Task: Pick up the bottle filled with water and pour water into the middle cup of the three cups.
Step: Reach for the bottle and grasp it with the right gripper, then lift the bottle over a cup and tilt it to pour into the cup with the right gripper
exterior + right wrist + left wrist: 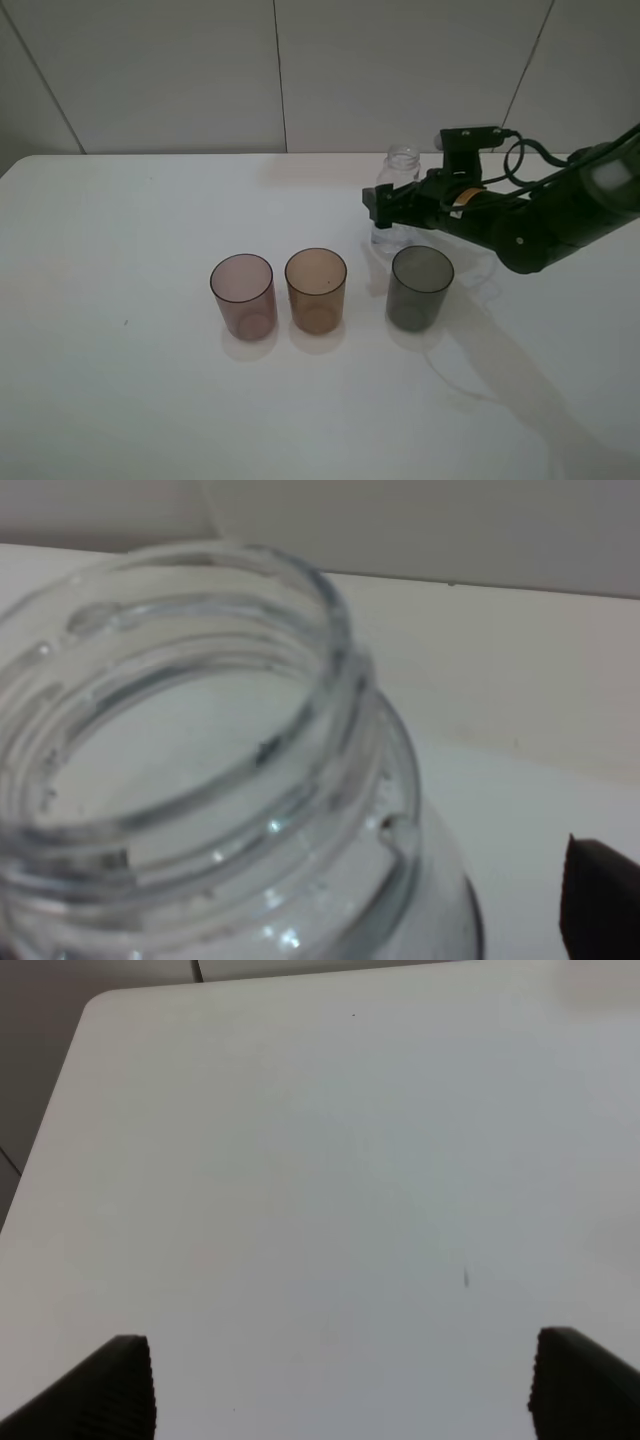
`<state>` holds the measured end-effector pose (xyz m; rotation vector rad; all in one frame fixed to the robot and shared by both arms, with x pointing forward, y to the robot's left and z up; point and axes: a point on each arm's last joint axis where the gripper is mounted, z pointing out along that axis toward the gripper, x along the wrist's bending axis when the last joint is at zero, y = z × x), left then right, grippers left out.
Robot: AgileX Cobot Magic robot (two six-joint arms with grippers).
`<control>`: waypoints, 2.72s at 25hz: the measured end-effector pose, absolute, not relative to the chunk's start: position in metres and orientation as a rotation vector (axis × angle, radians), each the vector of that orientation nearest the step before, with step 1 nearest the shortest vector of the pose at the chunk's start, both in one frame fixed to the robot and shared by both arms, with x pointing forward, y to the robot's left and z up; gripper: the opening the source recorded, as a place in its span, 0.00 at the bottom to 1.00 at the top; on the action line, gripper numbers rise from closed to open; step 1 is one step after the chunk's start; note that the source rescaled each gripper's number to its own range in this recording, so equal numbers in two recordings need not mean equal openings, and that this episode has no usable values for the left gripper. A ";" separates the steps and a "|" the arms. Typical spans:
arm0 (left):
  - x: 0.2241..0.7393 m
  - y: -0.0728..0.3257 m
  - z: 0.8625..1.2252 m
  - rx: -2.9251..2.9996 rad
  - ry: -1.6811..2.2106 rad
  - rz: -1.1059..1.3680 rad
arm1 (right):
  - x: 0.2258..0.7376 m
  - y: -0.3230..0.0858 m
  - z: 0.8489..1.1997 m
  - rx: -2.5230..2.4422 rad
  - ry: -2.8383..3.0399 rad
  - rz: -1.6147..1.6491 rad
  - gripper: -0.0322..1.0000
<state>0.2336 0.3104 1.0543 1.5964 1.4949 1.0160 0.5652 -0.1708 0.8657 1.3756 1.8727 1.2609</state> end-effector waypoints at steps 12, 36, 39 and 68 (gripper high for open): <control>0.234 0.310 1.054 1.596 1.495 1.016 | 0.564 -0.167 0.857 1.385 1.899 1.245 0.10; 0.234 0.310 1.054 1.596 1.495 1.016 | 0.561 -0.177 0.910 1.113 1.985 1.082 0.03; 0.234 0.310 1.054 1.596 1.495 1.016 | 0.557 -0.181 0.928 0.992 2.022 1.004 0.03; 0.234 0.310 1.054 1.596 1.495 1.016 | 0.533 -0.142 0.960 -0.111 2.055 0.573 0.03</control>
